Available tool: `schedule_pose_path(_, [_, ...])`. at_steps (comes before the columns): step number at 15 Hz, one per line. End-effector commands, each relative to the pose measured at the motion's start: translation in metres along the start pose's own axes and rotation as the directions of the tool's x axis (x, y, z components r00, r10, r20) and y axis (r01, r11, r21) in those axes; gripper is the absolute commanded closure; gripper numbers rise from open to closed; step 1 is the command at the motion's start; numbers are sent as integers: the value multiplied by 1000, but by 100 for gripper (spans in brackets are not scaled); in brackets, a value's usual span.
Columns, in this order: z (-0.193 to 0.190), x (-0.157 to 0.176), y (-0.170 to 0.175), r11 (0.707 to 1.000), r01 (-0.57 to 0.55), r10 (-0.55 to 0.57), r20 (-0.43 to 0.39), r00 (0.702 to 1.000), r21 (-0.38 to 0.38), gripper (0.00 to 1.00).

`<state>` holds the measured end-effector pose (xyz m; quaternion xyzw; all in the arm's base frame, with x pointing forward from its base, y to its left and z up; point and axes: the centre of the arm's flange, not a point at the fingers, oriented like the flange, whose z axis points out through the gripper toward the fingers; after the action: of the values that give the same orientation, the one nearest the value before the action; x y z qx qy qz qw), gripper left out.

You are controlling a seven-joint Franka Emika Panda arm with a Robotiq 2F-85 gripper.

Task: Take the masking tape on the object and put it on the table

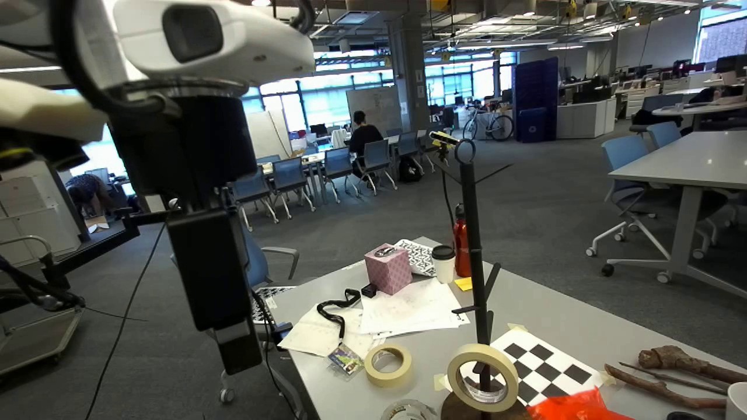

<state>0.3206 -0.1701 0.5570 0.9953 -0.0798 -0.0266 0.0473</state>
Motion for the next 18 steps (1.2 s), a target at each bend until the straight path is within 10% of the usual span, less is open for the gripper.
schedule_pose_path(1, [16,9,-19,1000,28,-29,31,999,9,0])
schedule_pose_path(18, [70,93,-124,997,32,-32,8,999,66,0])
